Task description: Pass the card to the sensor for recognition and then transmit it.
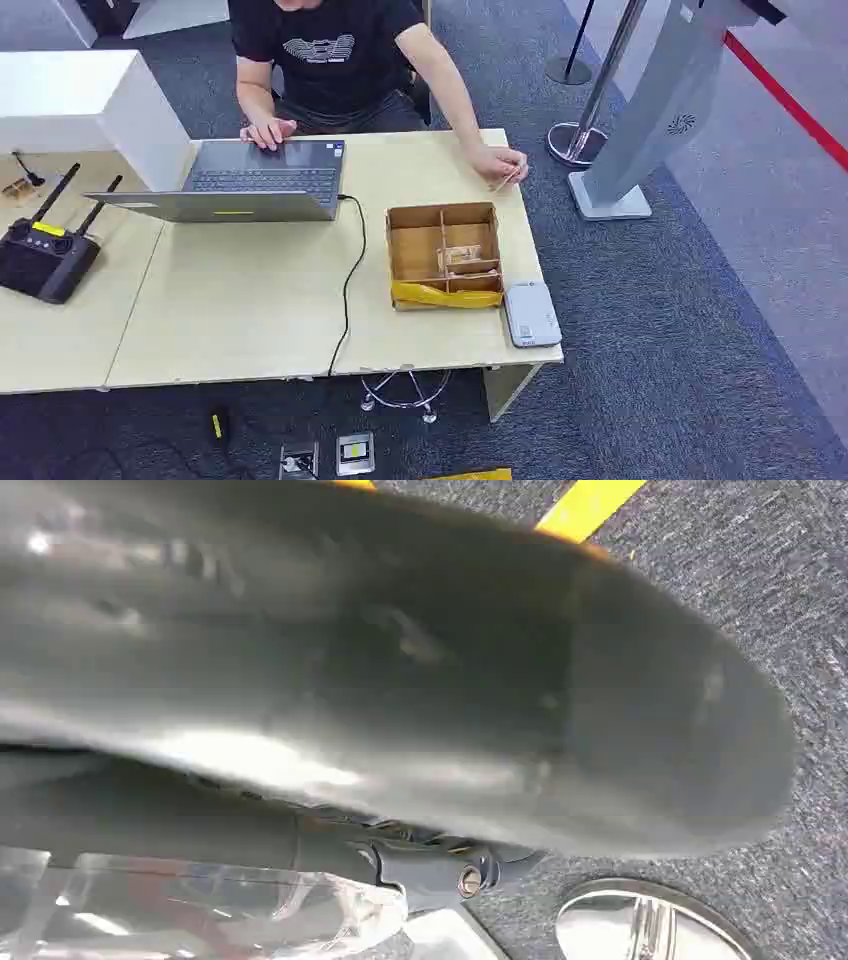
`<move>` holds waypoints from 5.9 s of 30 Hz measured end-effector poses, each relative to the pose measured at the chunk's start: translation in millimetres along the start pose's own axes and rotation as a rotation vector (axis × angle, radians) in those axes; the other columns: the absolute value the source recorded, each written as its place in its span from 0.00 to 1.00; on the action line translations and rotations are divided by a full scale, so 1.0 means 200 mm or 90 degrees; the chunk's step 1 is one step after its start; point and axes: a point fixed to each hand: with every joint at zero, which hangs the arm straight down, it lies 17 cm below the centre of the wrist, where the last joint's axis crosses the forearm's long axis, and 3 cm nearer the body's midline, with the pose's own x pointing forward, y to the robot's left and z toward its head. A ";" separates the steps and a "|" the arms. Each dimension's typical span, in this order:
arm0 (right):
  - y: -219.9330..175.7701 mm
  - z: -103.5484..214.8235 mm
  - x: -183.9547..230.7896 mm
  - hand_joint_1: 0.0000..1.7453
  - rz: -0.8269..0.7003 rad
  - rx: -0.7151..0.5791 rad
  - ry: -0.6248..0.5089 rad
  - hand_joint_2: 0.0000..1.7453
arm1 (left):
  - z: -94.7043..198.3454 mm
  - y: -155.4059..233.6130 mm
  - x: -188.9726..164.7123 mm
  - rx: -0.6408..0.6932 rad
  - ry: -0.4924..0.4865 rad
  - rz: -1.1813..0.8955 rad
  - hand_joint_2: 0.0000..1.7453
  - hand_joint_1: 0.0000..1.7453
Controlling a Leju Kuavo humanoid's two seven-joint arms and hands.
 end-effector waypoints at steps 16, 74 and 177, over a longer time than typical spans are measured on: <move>0.00 0.00 0.01 0.00 -0.038 -0.004 -0.004 1.00 | 0.00 0.00 0.00 0.000 -0.002 0.004 0.00 0.00; -1.40 1.66 2.35 0.00 0.192 -0.500 -0.902 1.00 | 0.02 0.17 0.06 0.033 -0.063 -0.083 0.00 0.00; -0.01 1.54 2.30 1.00 0.717 -0.375 -0.981 1.00 | 0.02 0.15 -0.01 0.025 -0.030 -0.143 0.00 0.00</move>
